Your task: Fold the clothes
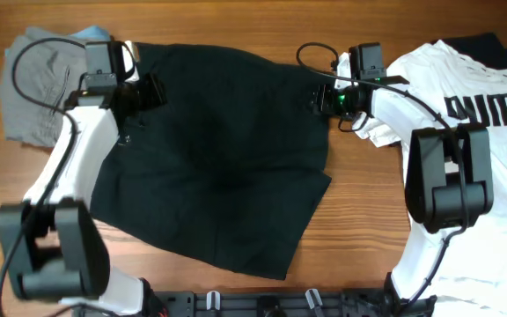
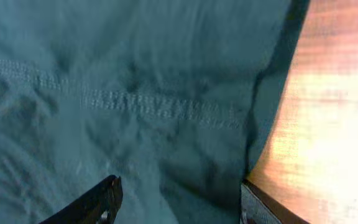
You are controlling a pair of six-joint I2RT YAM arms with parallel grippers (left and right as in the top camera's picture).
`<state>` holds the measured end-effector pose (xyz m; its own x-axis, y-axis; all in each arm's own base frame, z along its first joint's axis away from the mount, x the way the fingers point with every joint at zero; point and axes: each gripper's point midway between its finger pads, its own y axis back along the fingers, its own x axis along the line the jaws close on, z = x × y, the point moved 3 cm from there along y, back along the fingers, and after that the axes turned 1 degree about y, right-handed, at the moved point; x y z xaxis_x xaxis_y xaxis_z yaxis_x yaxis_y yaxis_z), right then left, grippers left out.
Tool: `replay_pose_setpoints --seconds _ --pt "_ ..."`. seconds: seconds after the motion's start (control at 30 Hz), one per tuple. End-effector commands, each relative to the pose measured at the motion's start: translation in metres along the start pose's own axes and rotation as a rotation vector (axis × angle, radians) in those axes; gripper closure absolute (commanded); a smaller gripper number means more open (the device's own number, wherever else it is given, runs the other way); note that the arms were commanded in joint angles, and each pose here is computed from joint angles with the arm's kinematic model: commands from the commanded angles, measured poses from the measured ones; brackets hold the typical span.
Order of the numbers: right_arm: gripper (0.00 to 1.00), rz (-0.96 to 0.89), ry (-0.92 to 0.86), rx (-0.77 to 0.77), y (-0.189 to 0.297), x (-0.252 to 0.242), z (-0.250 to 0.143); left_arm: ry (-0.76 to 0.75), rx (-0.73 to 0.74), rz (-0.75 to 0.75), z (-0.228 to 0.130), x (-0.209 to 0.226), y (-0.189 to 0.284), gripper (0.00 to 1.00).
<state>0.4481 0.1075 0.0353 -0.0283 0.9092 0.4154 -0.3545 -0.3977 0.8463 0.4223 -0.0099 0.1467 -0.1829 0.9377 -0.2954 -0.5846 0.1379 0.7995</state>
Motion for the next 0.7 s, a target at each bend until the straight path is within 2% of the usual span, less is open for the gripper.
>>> replay_pose_setpoints --seconds 0.0,0.03,0.07,0.1,0.17,0.2,0.27,0.3,0.33,0.37,0.4,0.43,0.47,0.53,0.57,0.6,0.63,0.67 --pt "0.39 -0.129 -0.036 -0.021 -0.024 -0.03 -0.003 -0.02 -0.053 -0.033 0.005 -0.013 0.045 0.4" --pt "0.39 -0.178 -0.065 -0.066 -0.023 -0.037 0.005 -0.02 -0.057 -0.034 0.004 -0.014 0.054 0.39" --pt "0.43 -0.178 -0.058 -0.092 -0.022 -0.037 0.011 -0.021 -0.059 -0.035 0.002 -0.015 0.062 0.39" --pt "0.64 -0.168 -0.053 -0.107 -0.022 -0.035 0.014 -0.021 -0.059 -0.035 0.001 -0.015 0.069 0.38" --pt "0.69 -0.155 -0.052 -0.104 -0.023 -0.034 0.014 -0.019 -0.05 -0.032 -0.002 -0.015 0.073 0.36" --pt "0.78 -0.158 -0.05 -0.108 -0.023 -0.034 0.015 -0.018 -0.043 -0.029 -0.004 -0.015 0.073 0.36" --pt "0.91 -0.21 -0.048 -0.181 -0.018 -0.044 0.029 -0.016 -0.031 -0.026 -0.007 -0.014 0.072 0.36" --pt "0.92 -0.233 -0.049 -0.242 -0.013 -0.05 0.042 -0.016 -0.033 -0.026 -0.006 -0.014 0.072 0.35" --pt "0.91 -0.225 -0.046 -0.301 -0.009 -0.052 0.055 -0.016 -0.032 -0.026 -0.006 -0.014 0.072 0.35" --pt "0.63 -0.198 -0.04 -0.331 -0.007 -0.05 0.063 -0.016 -0.029 -0.025 -0.007 -0.014 0.072 0.34" --pt "0.48 -0.18 -0.036 -0.339 -0.006 -0.048 0.065 -0.015 -0.027 -0.025 -0.007 -0.013 0.072 0.34" --pt "0.45 -0.145 -0.029 -0.336 -0.007 -0.044 0.065 -0.014 -0.021 -0.023 -0.009 -0.013 0.072 0.34" --pt "0.47 -0.113 -0.013 -0.324 -0.008 -0.039 0.064 -0.014 -0.019 -0.022 -0.009 -0.013 0.072 0.34" --pt "0.64 -0.064 0.038 -0.302 -0.011 -0.03 0.061 -0.014 -0.018 -0.021 -0.009 -0.013 0.072 0.32" --pt "0.66 -0.064 0.037 -0.3 -0.011 -0.03 0.06 -0.014 -0.018 -0.021 -0.009 -0.013 0.072 0.32" --pt "0.63 -0.056 0.039 -0.295 -0.011 -0.028 0.059 -0.014 -0.018 -0.021 -0.009 -0.013 0.072 0.31" --pt "0.51 -0.033 0.06 -0.285 -0.012 -0.024 0.058 -0.014 -0.018 -0.021 -0.009 -0.013 0.072 0.31" --pt "0.45 -0.001 0.103 -0.274 -0.013 -0.019 0.056 -0.014 -0.018 -0.021 -0.009 -0.013 0.072 0.3"
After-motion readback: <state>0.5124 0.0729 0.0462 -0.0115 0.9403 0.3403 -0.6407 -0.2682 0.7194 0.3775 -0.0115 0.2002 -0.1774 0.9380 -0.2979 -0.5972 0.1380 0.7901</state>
